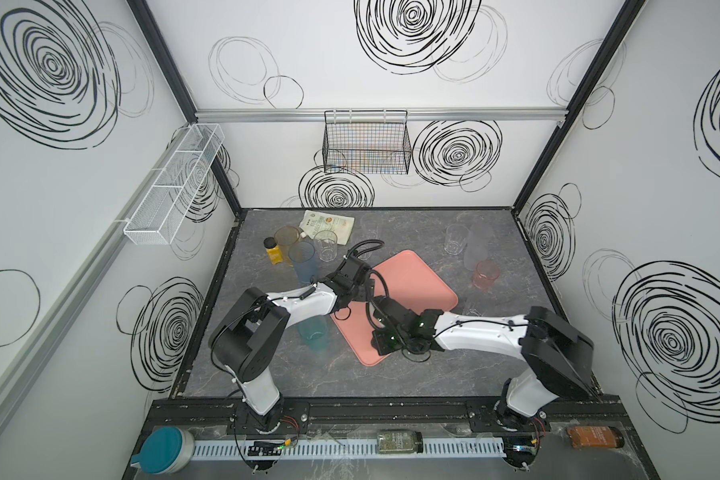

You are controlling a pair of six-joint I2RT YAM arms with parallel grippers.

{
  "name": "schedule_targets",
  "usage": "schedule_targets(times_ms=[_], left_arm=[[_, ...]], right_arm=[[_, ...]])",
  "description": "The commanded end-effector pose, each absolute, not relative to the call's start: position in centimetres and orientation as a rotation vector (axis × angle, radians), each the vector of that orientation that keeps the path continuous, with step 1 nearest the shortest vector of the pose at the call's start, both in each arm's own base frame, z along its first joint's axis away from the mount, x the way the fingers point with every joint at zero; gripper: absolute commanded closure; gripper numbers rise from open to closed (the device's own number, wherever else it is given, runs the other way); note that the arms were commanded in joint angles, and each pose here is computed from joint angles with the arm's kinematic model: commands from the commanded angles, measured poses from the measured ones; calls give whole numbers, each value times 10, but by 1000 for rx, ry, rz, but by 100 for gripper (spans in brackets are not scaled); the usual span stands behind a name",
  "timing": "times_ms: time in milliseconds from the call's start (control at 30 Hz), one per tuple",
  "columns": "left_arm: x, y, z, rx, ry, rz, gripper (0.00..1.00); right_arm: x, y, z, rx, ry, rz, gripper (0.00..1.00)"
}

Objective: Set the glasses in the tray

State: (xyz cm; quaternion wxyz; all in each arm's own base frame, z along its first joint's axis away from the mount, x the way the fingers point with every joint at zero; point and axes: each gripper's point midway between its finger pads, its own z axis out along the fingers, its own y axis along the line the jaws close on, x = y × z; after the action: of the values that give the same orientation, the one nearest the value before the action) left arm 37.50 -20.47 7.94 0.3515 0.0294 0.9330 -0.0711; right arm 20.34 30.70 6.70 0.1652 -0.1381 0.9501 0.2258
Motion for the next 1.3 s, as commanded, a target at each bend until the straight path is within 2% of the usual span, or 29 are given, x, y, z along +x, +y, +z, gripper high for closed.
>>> schedule_targets(times_ms=[0,133,233,433,567,933,1133,1267], left_arm=[[371,-209,123,81,2331,-238,0],[337,-222,139,96,2296,-314,0],[300,-248,142,168,2282,-369,0],[236,-283,117,289,2332,-425,1],[215,-285,94,312,2372,-434,1],[214,-268,57,241,2432,-436,1],[234,-247,37,141,2470,-390,1],[248,-249,36,159,2464,-290,1]], right_arm=[[222,241,77,-306,2715,435,72],[265,164,92,-47,2663,290,60],[300,133,100,66,2573,270,51],[369,100,92,266,2585,251,40],[401,107,71,270,2660,285,34],[432,116,29,253,2740,281,32],[414,118,14,273,2772,316,38],[391,113,11,298,2773,325,46]])
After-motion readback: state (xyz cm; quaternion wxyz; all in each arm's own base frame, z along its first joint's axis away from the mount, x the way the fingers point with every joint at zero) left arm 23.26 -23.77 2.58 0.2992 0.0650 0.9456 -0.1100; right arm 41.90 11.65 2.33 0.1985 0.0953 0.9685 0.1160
